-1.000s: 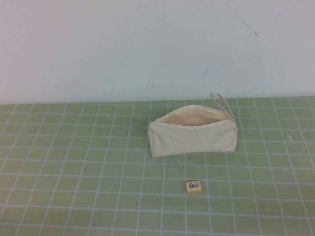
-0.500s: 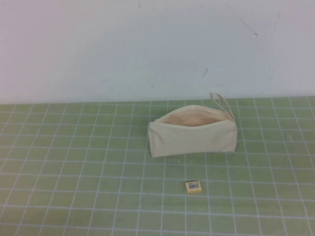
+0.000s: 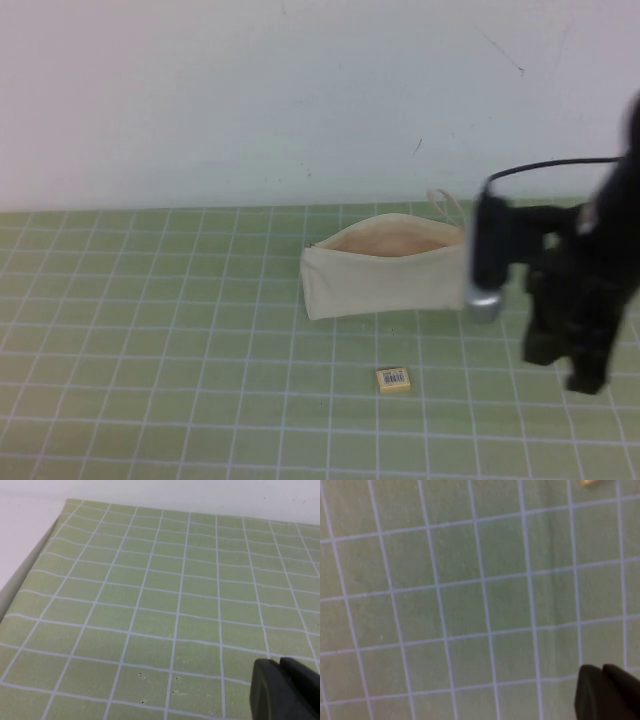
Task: Put eraser into pencil case
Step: Pick up the eraser from the table
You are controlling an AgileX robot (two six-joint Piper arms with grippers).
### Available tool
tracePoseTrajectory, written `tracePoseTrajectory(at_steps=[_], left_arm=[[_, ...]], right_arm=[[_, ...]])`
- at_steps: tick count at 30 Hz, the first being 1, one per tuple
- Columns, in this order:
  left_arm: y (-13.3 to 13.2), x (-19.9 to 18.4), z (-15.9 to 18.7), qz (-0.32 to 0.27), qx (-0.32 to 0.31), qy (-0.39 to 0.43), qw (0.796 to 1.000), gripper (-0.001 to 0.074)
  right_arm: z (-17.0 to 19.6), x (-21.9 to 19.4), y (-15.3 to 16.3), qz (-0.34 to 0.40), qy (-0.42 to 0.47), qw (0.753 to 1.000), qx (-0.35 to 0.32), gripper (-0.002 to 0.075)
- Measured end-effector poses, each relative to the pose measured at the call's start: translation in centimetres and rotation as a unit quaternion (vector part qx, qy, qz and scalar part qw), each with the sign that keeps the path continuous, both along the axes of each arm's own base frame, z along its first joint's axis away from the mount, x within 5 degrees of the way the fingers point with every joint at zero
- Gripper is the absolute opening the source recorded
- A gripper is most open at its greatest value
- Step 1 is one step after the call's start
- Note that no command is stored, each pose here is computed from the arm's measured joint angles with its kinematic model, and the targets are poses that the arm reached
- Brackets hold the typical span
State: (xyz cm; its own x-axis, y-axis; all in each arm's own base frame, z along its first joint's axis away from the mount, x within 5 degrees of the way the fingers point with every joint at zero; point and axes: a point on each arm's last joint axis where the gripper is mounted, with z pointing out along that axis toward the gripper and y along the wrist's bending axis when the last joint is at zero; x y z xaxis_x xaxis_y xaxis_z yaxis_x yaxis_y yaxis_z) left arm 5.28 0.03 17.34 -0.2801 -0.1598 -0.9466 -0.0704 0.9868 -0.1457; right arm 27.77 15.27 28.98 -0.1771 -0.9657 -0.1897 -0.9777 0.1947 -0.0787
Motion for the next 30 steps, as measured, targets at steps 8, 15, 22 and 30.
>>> tracePoseTrajectory(at_steps=[8, 15, 22, 30], left_arm=[[0.0, 0.0, 0.0, 0.0, 0.0, 0.0, 1.0, -0.0001], [0.0, 0.0, 0.0, 0.0, 0.0, 0.0, 1.0, -0.0001], [0.0, 0.0, 0.0, 0.0, 0.0, 0.0, 1.0, -0.0001], [0.0, 0.0, 0.0, 0.0, 0.0, 0.0, 1.0, -0.0001]], right_arm=[[-4.5, 2.4, 6.7, 0.076, 0.039, 0.996, -0.03, -0.0001], [-6.6, 3.0, 9.6, 0.076, 0.038, 0.996, 0.017, 0.0003], [-8.5, 3.8, 10.2, 0.07, 0.034, 0.997, 0.021, 0.0165], [-11.3, 5.3, 10.5, 0.085, -0.006, 0.996, -0.004, 0.0473]])
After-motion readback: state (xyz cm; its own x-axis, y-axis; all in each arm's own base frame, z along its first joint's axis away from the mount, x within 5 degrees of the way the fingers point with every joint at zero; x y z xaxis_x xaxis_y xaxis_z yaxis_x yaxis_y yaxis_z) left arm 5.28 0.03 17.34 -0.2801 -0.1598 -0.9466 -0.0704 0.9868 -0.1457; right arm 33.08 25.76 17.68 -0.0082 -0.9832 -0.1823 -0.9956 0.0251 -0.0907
